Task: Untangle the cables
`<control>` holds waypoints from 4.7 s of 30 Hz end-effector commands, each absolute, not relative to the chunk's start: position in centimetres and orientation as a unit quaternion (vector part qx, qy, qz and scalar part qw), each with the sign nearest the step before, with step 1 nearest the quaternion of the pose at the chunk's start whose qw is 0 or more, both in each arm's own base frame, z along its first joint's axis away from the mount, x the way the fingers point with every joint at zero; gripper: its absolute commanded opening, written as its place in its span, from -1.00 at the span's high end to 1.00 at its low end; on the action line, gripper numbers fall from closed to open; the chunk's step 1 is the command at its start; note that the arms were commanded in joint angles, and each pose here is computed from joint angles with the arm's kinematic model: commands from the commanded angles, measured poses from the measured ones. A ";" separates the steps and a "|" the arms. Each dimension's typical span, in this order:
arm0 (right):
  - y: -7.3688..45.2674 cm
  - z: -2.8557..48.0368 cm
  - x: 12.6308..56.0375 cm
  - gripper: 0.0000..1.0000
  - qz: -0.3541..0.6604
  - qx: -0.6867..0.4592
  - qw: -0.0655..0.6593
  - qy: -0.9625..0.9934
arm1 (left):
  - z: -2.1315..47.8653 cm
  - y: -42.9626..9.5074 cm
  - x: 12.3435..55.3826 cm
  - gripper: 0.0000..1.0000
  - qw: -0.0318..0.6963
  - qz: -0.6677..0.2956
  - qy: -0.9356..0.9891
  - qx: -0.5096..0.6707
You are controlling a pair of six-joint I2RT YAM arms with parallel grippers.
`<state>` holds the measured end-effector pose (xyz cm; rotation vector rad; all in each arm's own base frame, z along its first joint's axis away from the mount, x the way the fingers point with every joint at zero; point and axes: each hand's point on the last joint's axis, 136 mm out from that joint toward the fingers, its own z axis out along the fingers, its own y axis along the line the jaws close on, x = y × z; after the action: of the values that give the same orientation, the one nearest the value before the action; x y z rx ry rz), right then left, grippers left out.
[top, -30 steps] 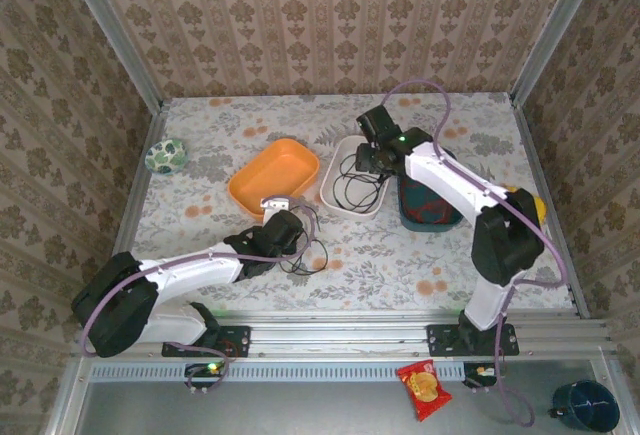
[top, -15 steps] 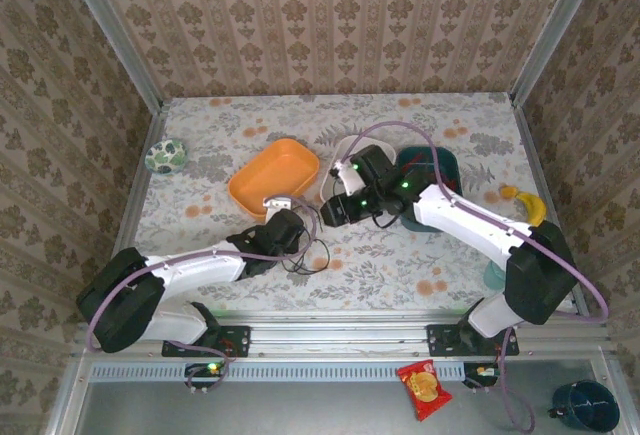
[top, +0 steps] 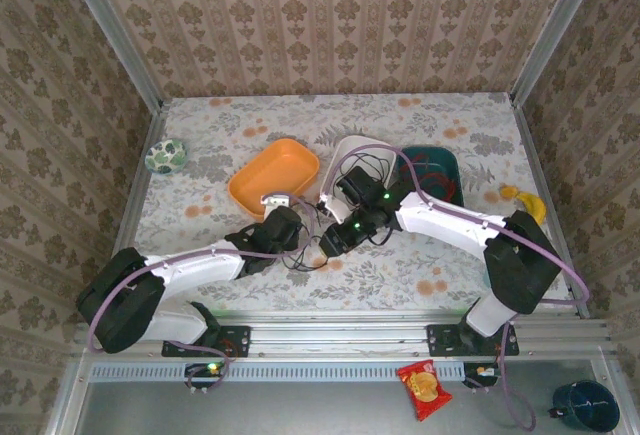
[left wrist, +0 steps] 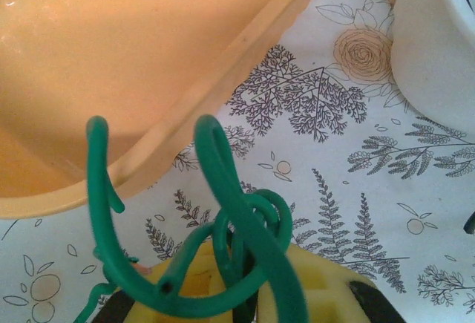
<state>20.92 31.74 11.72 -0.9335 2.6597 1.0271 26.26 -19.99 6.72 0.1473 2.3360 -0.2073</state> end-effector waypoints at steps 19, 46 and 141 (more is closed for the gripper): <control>23.8 30.5 29.3 1.00 0.308 -0.222 0.383 0.842 | 7.3 -19.3 24.0 -1.00 0.388 -0.154 0.906 0.065; 17.6 43.1 35.9 1.00 0.178 -0.120 0.615 0.758 | 4.7 -19.5 24.6 -0.82 0.360 -0.126 0.923 0.057; 33.4 15.1 29.6 1.00 0.415 -0.221 0.201 0.859 | 1.2 -16.1 25.3 0.45 0.313 -0.071 0.947 -0.030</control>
<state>29.12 34.02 13.92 -0.6685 2.4281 1.1300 26.20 -13.73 1.73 -0.1398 2.4534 -0.0420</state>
